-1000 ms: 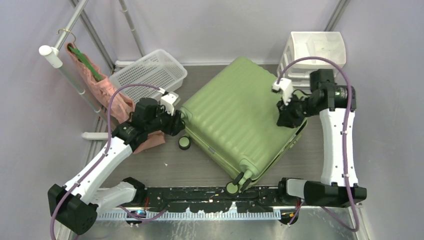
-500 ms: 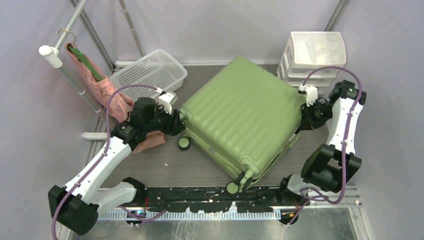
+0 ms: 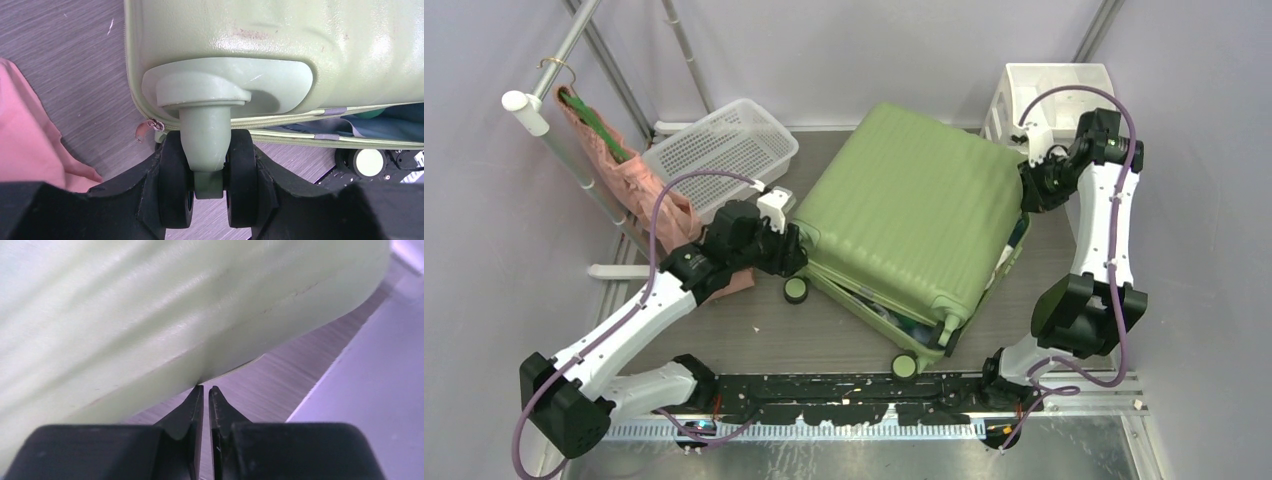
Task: Open, take out, and arrange the luggage
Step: Adjust the luggage at the center of the board.
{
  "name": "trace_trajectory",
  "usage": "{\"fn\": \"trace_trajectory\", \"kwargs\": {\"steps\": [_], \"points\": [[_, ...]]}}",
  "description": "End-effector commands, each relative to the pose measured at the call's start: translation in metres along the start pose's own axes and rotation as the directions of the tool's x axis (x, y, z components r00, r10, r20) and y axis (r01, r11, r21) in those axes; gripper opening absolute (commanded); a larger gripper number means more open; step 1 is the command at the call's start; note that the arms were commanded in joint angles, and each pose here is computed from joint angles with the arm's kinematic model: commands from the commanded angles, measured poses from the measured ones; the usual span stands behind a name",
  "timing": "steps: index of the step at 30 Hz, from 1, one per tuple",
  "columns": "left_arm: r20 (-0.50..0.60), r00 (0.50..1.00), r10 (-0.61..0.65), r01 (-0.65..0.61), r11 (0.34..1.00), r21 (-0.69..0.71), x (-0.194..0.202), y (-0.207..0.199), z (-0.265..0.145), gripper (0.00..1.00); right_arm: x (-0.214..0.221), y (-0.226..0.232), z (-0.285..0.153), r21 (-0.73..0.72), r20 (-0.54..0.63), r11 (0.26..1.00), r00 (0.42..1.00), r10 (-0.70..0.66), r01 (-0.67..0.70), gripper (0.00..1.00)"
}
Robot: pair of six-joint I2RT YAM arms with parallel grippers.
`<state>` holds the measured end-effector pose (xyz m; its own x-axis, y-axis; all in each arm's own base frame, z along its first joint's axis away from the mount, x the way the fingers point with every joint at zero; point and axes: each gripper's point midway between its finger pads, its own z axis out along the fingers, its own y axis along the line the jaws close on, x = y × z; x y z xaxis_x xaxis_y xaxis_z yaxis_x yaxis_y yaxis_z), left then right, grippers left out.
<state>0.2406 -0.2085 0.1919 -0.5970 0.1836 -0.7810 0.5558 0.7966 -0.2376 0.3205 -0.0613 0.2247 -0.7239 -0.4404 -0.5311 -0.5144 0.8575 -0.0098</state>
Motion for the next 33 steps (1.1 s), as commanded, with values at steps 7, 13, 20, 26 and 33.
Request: {"fn": "trace_trajectory", "kwargs": {"steps": [7, 13, 20, 26, 33], "points": [[0.100, 0.994, 0.036, -0.067, 0.943, 0.327, -0.031, -0.091, -0.009, 0.00, -0.029, 0.029, -0.059, 0.066, 0.095, 0.984, 0.981, -0.169, 0.163, 0.30], [0.185, 0.982, 0.037, -0.103, 0.926, 0.362, -0.063, -0.104, -0.031, 0.00, -0.049, 0.082, -0.098, -0.002, 0.233, 0.960, 0.933, -0.273, 0.281, 0.48], [0.213, 0.974, 0.083, -0.133, 0.963, 0.233, -0.061, -0.079, -0.043, 0.00, -0.061, 0.172, -0.076, -0.226, 0.285, 0.827, 0.847, -0.450, 0.515, 0.68], [0.268, 0.963, 0.041, -0.106, 0.967, 0.231, -0.067, -0.077, -0.056, 0.00, -0.069, 0.235, -0.063, -0.367, 0.324, 0.688, 0.779, -0.537, 0.627, 0.73], [0.278, 0.961, -0.002, -0.082, 0.954, 0.288, -0.074, -0.087, -0.063, 0.03, -0.039, 0.303, -0.069, -0.493, 0.439, 0.395, 0.613, -0.657, 0.775, 0.80]]}}
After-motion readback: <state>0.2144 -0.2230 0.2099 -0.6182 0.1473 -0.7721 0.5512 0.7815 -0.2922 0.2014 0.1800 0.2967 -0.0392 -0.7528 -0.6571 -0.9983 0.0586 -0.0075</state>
